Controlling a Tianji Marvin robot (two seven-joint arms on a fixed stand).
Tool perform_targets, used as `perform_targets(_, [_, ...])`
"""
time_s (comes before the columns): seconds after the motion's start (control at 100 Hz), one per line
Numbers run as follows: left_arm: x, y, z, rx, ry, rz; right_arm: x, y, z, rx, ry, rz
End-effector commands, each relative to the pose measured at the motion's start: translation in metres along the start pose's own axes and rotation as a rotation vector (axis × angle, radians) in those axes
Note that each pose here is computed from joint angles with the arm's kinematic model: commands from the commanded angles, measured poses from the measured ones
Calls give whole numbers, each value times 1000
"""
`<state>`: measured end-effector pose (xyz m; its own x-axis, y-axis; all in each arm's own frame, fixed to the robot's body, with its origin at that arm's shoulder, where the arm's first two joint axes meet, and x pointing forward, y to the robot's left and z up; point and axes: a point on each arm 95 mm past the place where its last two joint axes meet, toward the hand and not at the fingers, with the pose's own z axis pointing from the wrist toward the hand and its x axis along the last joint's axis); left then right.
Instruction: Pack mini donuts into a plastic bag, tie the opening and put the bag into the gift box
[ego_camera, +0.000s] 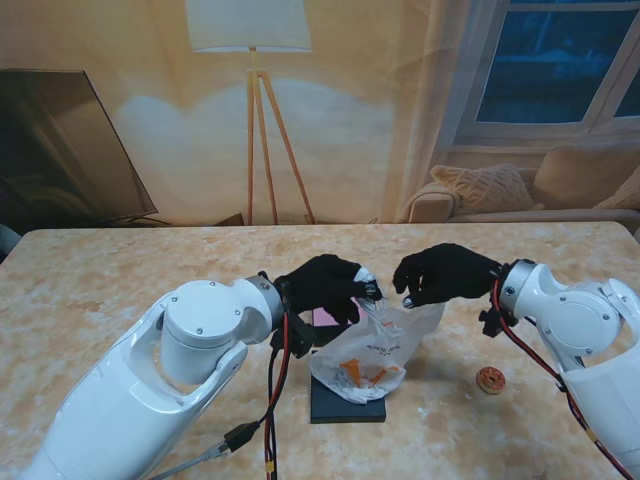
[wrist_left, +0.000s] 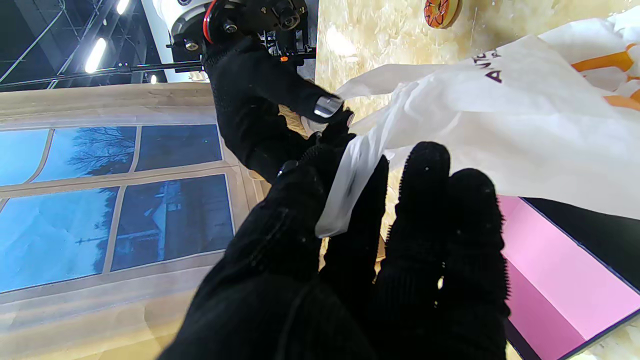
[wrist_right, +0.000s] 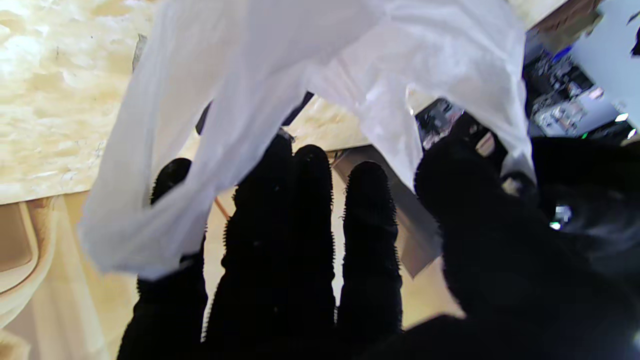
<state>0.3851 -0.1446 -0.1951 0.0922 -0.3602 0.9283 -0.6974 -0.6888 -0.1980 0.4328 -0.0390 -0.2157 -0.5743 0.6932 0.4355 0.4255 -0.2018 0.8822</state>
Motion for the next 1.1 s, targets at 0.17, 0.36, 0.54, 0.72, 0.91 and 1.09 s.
perform_targets(0.17, [3,4,-3,-24,14,-2,-1,-7,-6,-149,-56,84])
perform_targets(0.36, [2,4,-2,-24,10,-3,-11,-3,-11,-266,-108,47])
perform_targets(0.54, [2,4,-1,-22,6,-2,-22,-3,-20,-297,-189,-4])
perform_targets(0.72, [1,3,-1,-17,2,-6,-27,-18,-30,-205,-327,-77])
perform_targets(0.91, [0,2,-1,-15,-3,-7,-29,-38,-38,-144,-434,-124])
perform_targets(1.09, [-2,2,0,-15,-7,-12,-23,-53,-64,239,-594,-162])
